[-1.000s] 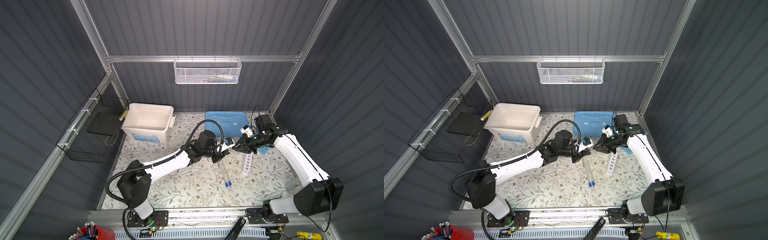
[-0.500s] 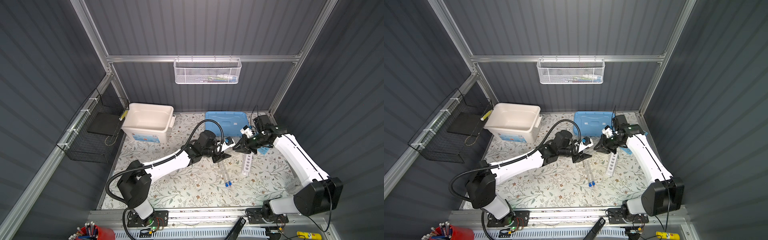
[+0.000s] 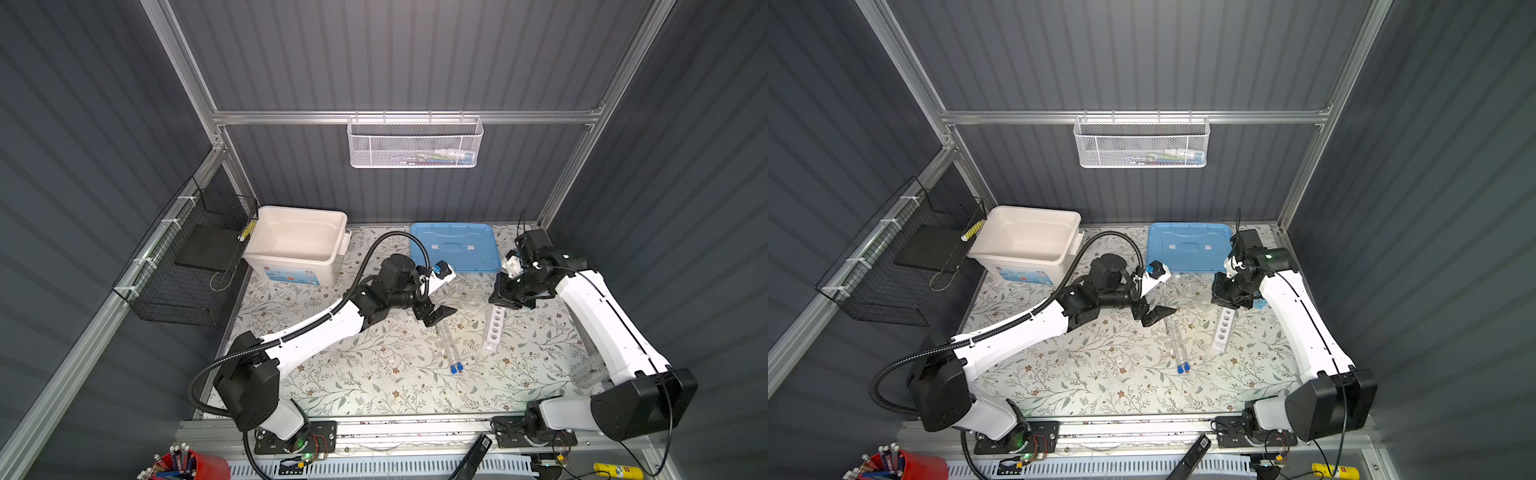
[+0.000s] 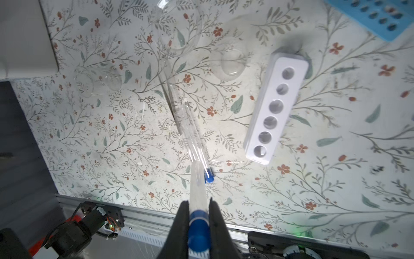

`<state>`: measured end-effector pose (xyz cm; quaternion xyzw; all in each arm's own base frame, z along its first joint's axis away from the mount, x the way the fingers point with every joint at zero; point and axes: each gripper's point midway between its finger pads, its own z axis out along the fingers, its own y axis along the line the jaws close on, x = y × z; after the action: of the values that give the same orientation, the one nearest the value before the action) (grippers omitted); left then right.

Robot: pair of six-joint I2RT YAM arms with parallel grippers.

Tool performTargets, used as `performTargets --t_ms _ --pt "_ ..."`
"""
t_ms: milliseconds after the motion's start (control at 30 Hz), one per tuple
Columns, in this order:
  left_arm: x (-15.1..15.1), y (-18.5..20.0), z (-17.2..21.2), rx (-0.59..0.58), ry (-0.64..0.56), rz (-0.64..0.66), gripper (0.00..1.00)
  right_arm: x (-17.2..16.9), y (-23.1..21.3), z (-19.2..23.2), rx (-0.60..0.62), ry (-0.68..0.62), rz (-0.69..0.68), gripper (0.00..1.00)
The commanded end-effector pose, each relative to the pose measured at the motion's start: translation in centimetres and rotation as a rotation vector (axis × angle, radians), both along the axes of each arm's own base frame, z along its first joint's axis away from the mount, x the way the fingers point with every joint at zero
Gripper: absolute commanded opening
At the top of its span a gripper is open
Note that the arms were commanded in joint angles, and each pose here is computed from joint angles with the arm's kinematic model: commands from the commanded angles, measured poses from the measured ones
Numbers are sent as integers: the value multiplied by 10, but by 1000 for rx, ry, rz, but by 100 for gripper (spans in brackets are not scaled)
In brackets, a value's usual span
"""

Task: Organize the chemistry lab equipment
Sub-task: 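Close the right gripper on the tube while the left gripper opens and withdraws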

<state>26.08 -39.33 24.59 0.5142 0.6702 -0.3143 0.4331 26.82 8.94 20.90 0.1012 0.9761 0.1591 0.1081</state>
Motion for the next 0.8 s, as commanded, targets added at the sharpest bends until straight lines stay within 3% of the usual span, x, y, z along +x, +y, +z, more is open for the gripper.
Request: performTargets --t_ms 0,100,367,767 --pt "4 11 -9 45 79 72 100 -14 -25 -11 -134 50 -17 11" --pt "13 15 -18 77 156 140 100 -15 -41 -18 -225 62 -37 11" --pt "29 23 -38 125 274 221 100 -16 -50 -35 -280 104 -49 10" --pt "29 26 -45 111 291 242 100 -3 -56 -54 -338 114 -52 9"
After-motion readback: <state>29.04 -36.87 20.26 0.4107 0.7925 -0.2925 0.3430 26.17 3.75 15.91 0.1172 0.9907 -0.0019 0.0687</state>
